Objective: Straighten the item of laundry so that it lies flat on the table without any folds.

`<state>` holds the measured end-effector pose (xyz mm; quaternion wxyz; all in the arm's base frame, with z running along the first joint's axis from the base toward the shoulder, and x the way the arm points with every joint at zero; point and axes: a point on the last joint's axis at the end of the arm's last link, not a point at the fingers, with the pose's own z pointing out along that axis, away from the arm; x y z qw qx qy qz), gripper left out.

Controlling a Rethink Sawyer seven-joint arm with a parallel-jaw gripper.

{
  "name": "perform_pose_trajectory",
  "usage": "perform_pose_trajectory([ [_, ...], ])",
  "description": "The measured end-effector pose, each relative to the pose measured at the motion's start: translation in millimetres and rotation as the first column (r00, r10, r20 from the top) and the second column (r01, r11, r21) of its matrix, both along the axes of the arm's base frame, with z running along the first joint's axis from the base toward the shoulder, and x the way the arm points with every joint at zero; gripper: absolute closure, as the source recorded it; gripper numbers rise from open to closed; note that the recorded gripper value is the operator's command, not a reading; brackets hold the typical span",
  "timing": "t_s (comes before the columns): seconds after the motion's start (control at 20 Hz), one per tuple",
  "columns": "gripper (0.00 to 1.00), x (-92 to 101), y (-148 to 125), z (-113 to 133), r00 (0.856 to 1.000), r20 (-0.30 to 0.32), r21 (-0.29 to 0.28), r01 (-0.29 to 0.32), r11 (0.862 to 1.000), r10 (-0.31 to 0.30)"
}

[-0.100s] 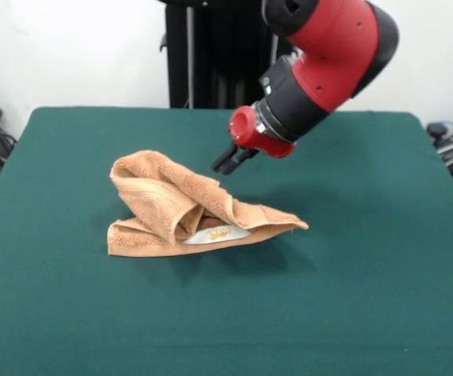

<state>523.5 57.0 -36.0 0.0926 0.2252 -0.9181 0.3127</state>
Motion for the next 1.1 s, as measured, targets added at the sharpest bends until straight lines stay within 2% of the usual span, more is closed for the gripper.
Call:
perform_pose_trajectory([
  [0.85,0.00,2.0,-2.4,0.3,1.000,0.008,0.003,0.019,1.000,-0.019],
  [1.1,0.00,13.5,-10.9,-3.2,0.999,0.021,0.011,0.050,0.999,-0.050],
])
